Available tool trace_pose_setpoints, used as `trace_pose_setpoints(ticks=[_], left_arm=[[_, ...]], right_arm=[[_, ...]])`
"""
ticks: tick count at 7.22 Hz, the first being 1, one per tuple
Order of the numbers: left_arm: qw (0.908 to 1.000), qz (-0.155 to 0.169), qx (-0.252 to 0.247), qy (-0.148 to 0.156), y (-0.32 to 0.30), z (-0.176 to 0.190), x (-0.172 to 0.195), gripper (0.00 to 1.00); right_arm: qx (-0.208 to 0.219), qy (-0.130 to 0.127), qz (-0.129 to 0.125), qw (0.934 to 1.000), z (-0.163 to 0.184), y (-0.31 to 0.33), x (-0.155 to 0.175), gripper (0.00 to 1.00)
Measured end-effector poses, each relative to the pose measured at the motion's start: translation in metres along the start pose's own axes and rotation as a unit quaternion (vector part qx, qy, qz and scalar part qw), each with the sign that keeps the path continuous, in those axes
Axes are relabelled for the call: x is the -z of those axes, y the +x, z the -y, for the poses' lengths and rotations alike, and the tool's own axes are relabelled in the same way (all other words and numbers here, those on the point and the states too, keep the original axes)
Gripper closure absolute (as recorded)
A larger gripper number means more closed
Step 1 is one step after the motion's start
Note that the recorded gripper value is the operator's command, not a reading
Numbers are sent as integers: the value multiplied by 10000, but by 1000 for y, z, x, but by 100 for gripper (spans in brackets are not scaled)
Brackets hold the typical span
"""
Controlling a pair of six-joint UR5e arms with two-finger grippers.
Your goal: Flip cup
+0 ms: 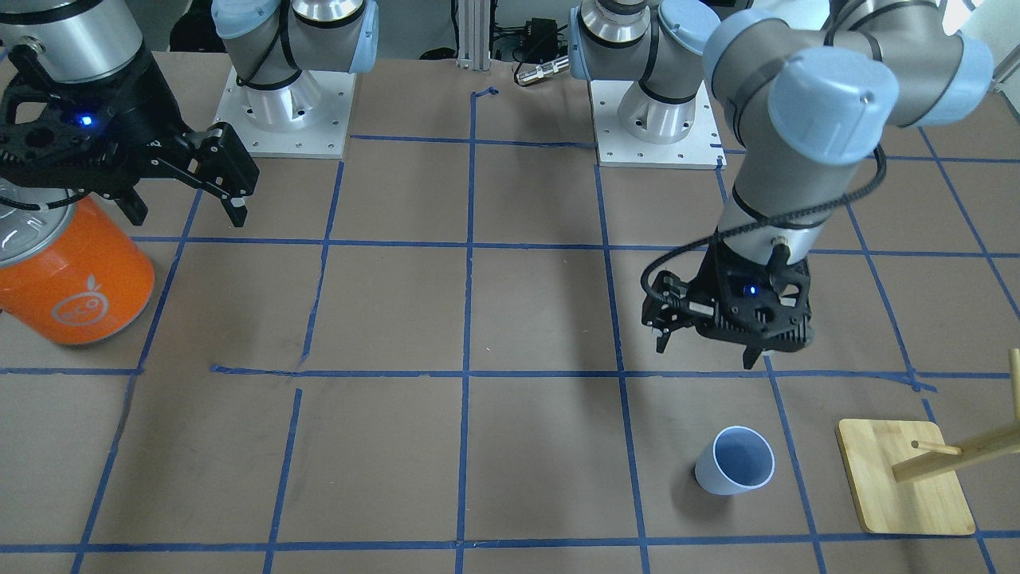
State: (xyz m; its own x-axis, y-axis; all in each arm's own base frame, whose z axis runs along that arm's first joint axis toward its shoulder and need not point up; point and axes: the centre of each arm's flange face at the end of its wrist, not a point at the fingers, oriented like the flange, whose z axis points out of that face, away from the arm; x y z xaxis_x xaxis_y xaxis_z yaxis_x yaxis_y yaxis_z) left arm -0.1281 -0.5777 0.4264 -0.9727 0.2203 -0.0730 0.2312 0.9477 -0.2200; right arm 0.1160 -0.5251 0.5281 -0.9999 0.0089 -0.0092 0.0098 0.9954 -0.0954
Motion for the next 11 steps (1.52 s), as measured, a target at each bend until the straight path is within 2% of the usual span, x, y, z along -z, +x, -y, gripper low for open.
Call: trace_pose_setpoints(ticks=[2,5,8,11], left_arm=[[9995,-50,277,-105,17,-24,26,0],[9950,-155,679,-715,21,-19,74,0],[9959,-125,602,-666,25,-24,114,0],[9932,-100,908,-727,24,-27,111,0]], right_arm=[[-8,5,-2,10000,0,0,0,0],[1,-6,-4,10000,0,0,0,0],[10,-15,-4,10000,0,0,-1,0],[11,-30,-4,10000,0,0,-2,0]])
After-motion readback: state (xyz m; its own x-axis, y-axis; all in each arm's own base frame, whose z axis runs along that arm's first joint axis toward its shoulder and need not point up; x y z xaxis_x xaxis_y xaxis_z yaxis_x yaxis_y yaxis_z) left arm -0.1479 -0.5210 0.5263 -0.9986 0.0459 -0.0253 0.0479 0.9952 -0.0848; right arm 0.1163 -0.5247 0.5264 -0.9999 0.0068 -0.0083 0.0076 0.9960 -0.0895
